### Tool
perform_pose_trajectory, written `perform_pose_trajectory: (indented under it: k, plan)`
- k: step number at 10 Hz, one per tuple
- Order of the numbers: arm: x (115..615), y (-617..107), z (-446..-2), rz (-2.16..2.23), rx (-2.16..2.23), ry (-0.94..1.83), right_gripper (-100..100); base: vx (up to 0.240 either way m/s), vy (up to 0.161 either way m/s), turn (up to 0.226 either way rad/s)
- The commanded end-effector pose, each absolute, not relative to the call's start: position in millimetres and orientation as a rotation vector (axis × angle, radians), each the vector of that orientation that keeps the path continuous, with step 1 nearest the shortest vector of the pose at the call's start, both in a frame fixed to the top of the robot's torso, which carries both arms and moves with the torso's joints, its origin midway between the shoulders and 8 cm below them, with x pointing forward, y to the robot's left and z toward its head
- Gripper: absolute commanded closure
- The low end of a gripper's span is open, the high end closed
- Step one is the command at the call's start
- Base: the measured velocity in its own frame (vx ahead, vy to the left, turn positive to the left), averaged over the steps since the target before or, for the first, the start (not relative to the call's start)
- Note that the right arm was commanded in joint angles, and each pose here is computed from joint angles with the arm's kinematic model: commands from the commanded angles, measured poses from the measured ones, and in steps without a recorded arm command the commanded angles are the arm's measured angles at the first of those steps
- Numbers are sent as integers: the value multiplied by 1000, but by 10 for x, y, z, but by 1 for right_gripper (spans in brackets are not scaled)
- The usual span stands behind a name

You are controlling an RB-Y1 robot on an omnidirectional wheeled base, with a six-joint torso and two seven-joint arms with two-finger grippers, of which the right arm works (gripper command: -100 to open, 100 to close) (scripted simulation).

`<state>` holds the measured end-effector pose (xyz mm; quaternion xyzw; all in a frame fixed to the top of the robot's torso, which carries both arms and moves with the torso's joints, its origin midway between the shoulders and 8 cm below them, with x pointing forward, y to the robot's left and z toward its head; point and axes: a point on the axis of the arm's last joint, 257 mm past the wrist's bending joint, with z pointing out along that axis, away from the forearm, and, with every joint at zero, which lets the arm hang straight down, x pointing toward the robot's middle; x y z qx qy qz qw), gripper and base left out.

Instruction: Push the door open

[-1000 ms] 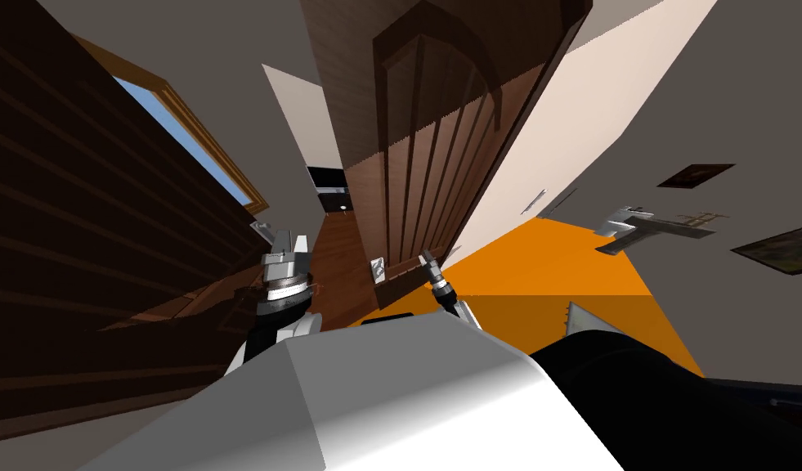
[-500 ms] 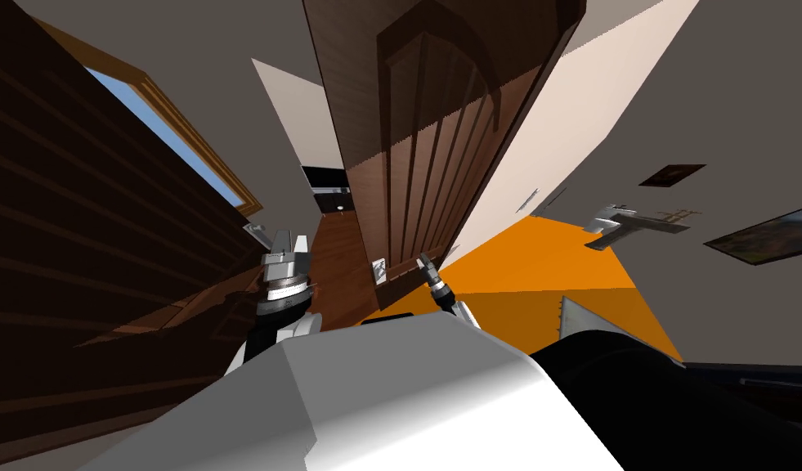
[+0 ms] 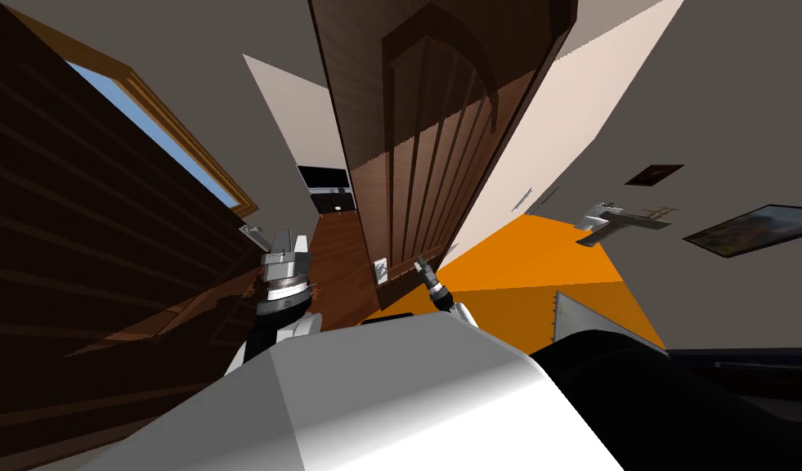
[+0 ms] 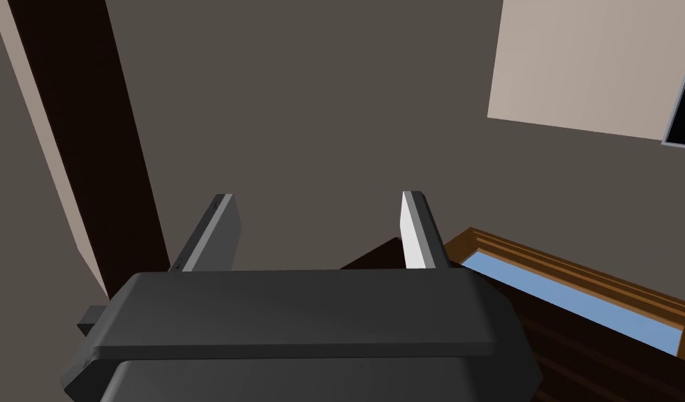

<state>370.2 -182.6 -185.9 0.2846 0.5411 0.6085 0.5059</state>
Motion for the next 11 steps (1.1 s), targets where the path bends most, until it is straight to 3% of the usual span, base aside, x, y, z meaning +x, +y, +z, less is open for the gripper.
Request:
perform_pose_trajectory:
  k: [1,11]
  plan:
    - [3710,-1794,-1941,1473,696,1330,-100,-6,46,-61]
    - [3660,-1592,-2438,1502,772,1463,-100,-27,43,-44]
